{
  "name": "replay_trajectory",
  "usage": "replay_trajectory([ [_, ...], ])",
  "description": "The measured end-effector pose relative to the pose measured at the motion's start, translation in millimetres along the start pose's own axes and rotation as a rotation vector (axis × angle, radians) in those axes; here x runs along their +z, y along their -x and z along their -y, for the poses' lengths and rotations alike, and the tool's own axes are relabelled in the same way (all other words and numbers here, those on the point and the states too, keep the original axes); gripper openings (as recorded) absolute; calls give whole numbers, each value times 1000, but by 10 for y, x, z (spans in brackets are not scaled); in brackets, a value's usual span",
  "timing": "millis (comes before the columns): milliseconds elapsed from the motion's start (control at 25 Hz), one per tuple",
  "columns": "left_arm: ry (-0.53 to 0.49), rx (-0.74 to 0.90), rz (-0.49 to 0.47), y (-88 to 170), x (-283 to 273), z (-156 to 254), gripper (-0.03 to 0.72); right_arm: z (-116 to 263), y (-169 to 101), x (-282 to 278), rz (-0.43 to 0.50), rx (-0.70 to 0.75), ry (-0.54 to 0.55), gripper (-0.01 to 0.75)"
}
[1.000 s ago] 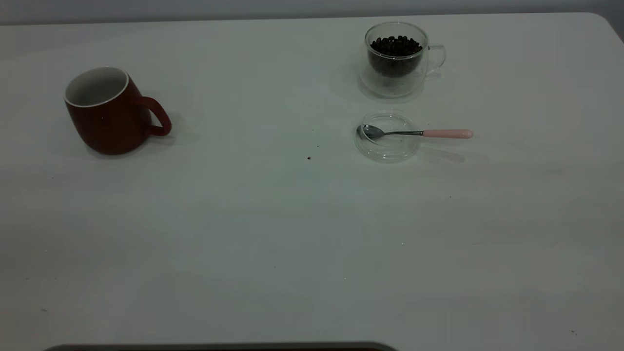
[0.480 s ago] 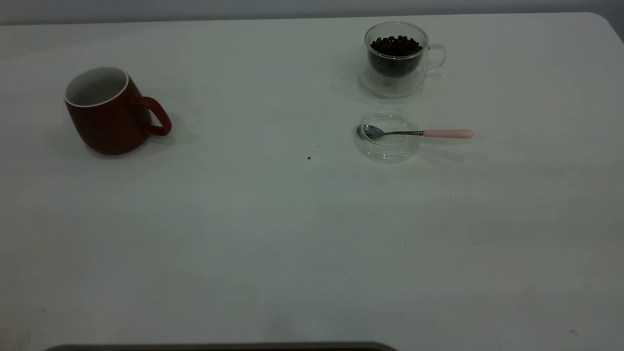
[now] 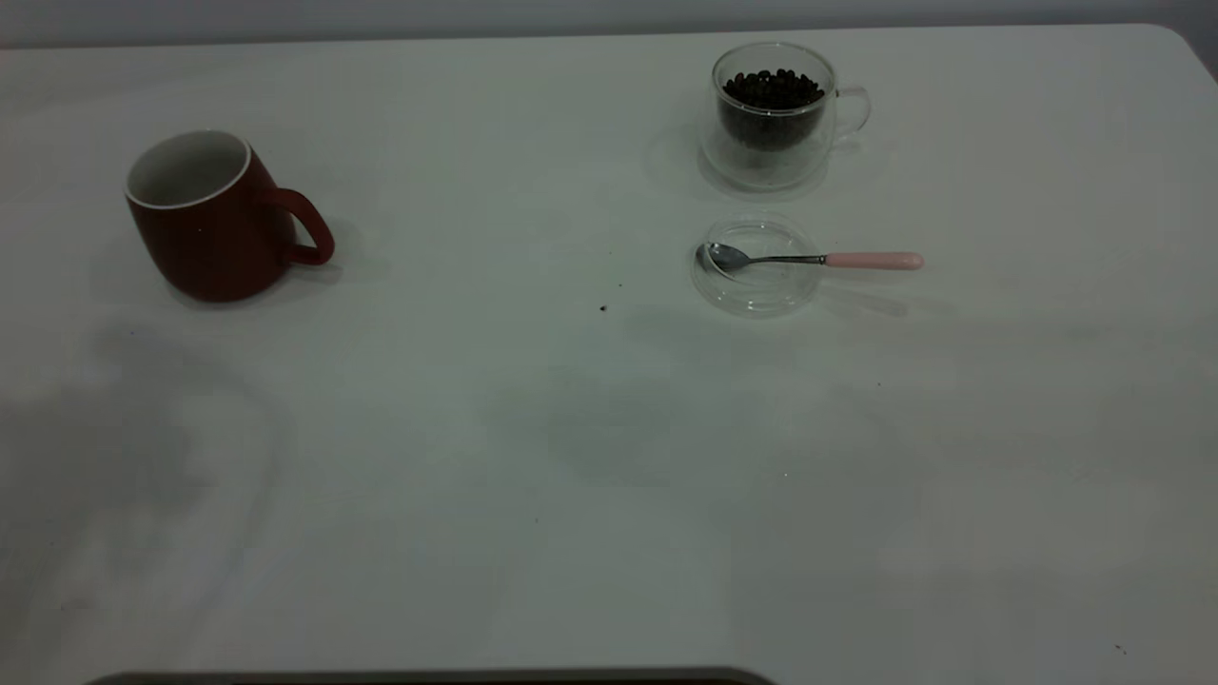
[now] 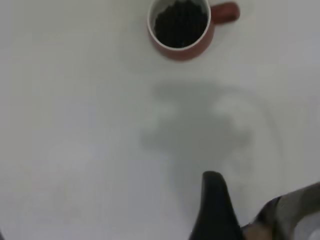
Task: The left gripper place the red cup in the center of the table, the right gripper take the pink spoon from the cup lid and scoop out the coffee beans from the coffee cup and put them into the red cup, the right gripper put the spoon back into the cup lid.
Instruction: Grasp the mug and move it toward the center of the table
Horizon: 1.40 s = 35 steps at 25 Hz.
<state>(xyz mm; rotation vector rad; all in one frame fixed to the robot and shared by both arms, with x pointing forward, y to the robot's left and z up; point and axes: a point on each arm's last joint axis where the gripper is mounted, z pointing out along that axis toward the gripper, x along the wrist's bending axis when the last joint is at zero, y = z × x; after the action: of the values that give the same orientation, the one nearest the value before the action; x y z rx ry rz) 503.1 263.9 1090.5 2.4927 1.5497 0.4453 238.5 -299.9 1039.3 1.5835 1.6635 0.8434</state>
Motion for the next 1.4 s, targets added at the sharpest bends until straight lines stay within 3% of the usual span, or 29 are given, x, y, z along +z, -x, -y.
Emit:
replay_trajectory([
  [120, -67, 178, 3, -67, 358, -223, 588, 0, 0, 0, 0, 0, 0, 560],
  [320, -156, 522, -81, -223, 959, -469, 588, 1, 0, 0, 0, 0, -1, 560],
  [720, -411, 1028, -256, -440, 2008, -523, 588, 1, 0, 0, 0, 0, -1, 560],
  [1040, -422, 1180, -235, -394, 2560, -469, 588, 1, 0, 0, 0, 0, -1, 560],
  [1400, -301, 1175, -206, -278, 2905, -465, 588, 1, 0, 0, 0, 0, -1, 560],
])
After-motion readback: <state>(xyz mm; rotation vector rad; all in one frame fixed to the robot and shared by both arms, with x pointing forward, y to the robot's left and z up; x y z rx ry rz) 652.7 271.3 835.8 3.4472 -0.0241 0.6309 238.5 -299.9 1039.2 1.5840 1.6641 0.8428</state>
